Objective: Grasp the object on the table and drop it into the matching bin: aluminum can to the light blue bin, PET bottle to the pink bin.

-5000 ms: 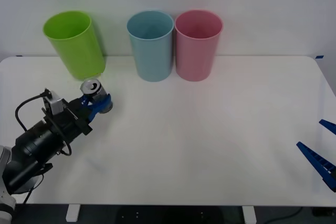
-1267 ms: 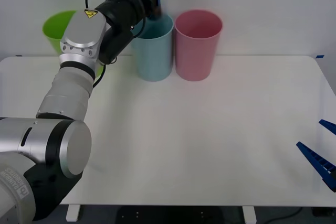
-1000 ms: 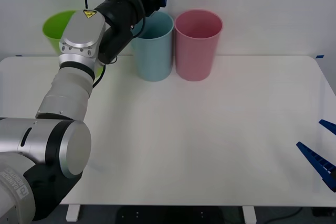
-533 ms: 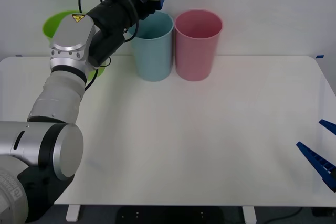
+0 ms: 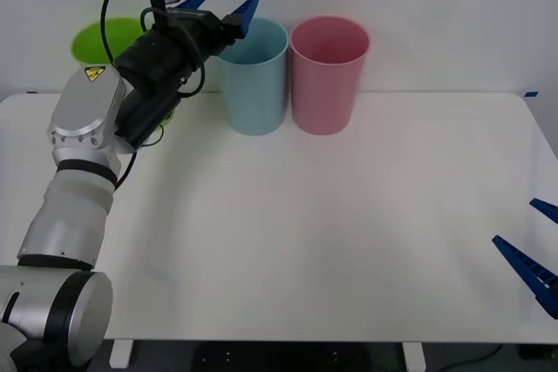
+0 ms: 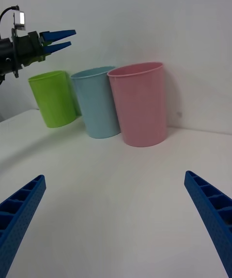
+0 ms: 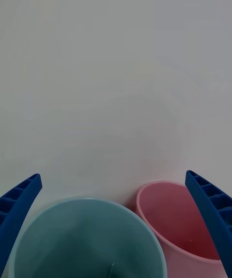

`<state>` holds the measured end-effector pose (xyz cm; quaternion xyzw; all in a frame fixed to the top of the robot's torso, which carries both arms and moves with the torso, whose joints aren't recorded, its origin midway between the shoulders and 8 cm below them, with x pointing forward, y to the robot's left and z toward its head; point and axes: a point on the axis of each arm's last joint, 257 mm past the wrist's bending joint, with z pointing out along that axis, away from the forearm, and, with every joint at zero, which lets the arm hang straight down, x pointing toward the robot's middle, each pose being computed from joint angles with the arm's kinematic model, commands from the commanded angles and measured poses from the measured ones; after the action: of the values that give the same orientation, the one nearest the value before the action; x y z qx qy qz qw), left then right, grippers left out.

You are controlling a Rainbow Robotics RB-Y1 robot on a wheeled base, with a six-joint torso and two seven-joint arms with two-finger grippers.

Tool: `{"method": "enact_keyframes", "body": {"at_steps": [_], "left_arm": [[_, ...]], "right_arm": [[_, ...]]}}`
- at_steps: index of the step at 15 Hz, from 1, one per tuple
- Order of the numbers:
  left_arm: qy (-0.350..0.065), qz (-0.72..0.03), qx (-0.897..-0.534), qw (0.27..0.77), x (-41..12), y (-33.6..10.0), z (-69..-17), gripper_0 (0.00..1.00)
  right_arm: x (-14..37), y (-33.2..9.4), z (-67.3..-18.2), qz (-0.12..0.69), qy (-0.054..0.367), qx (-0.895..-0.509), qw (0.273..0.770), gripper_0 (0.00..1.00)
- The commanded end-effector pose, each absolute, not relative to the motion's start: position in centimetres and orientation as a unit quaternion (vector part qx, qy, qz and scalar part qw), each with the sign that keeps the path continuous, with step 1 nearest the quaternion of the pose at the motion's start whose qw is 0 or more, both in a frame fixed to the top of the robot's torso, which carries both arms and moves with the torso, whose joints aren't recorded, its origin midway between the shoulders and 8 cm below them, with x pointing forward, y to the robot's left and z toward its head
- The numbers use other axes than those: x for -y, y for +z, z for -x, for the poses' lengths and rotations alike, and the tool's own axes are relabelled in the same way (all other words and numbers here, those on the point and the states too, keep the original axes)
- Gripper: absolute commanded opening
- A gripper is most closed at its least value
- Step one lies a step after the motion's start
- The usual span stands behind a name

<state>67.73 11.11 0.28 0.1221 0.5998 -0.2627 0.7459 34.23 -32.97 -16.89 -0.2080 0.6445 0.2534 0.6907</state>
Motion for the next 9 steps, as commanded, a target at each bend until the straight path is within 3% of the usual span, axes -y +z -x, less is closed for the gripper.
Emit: {"method": "enact_keyframes", "body": {"at_steps": [1, 9], "left_arm": [[-0.262, -0.127, -0.593, 0.750, -13.0, -0.7, -65.6, 1.00], [-0.264, -0.182, -0.603, 0.731, -17.4, -4.7, -60.9, 1.00]], "right_arm": [[33.0, -16.9, -34.2, 0.208, 0.253, -0.645, 0.691, 1.00], [33.0, -16.9, -34.2, 0.208, 0.253, -0.645, 0.691, 1.00]]}}
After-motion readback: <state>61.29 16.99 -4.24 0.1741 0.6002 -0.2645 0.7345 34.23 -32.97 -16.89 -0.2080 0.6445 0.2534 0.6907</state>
